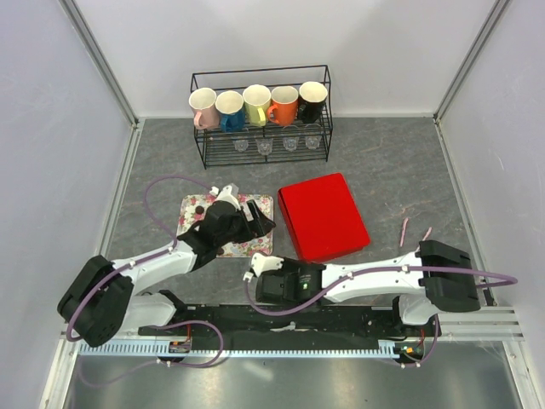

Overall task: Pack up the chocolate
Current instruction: Close the box lid on the packing box.

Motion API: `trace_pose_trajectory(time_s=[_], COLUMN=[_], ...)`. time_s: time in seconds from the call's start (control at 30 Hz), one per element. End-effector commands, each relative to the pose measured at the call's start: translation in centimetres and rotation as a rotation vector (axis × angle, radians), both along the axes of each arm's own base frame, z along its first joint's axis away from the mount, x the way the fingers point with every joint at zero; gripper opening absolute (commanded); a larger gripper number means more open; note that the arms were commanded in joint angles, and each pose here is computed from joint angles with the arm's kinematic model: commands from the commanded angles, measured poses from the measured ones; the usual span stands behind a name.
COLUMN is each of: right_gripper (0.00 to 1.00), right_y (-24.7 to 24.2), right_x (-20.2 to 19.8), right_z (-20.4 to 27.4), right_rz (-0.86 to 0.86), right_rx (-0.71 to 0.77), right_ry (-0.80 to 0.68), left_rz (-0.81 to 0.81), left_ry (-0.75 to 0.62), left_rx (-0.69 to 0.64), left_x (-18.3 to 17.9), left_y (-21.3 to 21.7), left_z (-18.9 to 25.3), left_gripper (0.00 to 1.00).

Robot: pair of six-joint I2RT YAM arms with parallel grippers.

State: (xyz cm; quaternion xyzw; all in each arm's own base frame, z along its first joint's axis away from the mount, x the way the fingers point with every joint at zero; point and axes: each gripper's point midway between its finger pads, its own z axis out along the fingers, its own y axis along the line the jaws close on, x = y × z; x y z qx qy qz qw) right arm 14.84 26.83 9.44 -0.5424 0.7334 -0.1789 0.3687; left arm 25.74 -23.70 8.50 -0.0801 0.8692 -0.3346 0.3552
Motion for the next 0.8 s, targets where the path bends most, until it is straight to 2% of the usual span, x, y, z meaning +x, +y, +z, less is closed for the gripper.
trace_pose_trajectory(time_s=[0.0, 0.13, 0.17, 0.23, 0.37, 0.43, 0.47, 0.53, 0.57, 0.6, 0.63, 0.67, 0.77], right_gripper=[0.15, 0.34, 0.43, 0.51, 0.61, 0.66, 0.68, 0.72, 0.73, 0.74, 0.77, 0.78, 0.83], right_y=[1.6, 0.6, -0.3, -1.3, -6.5, -8.1, -10.3, -11.1, -13.2, -13.9, -13.4, -15.1, -15.4], right_x=[-0.2, 1.9, 3.2, 4.8, 10.8, 12.2, 14.3, 15.3, 17.2, 18.0, 17.9, 19.8, 21.7], right_z=[2.8, 5.2, 5.5, 7.3, 10.3, 9.9, 10.3, 9.3, 9.4, 9.2, 8.2, 8.2, 6.9], right_rz=[-0.011, -0.118, -0.17, -0.234, -0.465, -0.547, -0.625, -0.668, -0.731, -0.758, -0.755, -0.794, -0.789], right_rx=[0.195, 0.359, 0.393, 0.5, 0.741, 0.825, 0.884, 0.979, 1.042, 1.09, 1.16, 1.23, 1.325], right_ry=[0.028, 0.055, 0.063, 0.069, 0.031, 0.056, 0.029, 0.101, 0.072, 0.082, 0.168, 0.146, 0.222], left_rz=[-0.013, -0.015, -0.017, -0.024, -0.047, -0.052, -0.062, -0.071, -0.075, -0.078, -0.075, -0.075, -0.062], left_ry=[-0.026, -0.026, -0.033, -0.031, -0.045, -0.04, -0.05, -0.053, -0.051, -0.055, -0.056, -0.049, -0.037], left_rx=[-0.084, -0.091, -0.097, -0.095, -0.105, -0.104, -0.113, -0.117, -0.117, -0.116, -0.117, -0.114, -0.107], left_x=[0.5, 0.6, 0.8, 0.9, 1.5, 1.8, 2.0, 2.3, 2.7, 2.9, 3.2, 3.6, 4.5], left_y=[-1.4, -1.7, -2.0, -2.4, -3.8, -4.4, -5.0, -5.6, -6.1, -6.4, -6.6, -6.9, -7.5], left_z=[1.4, 1.5, 1.9, 1.8, 2.6, 2.4, 3.0, 3.2, 3.2, 3.4, 3.4, 3.1, 2.6], left_gripper=[0.9, 0.9, 0.9, 0.9, 0.9, 0.91, 0.91, 0.91, 0.91, 0.91, 0.91, 0.91, 0.92])
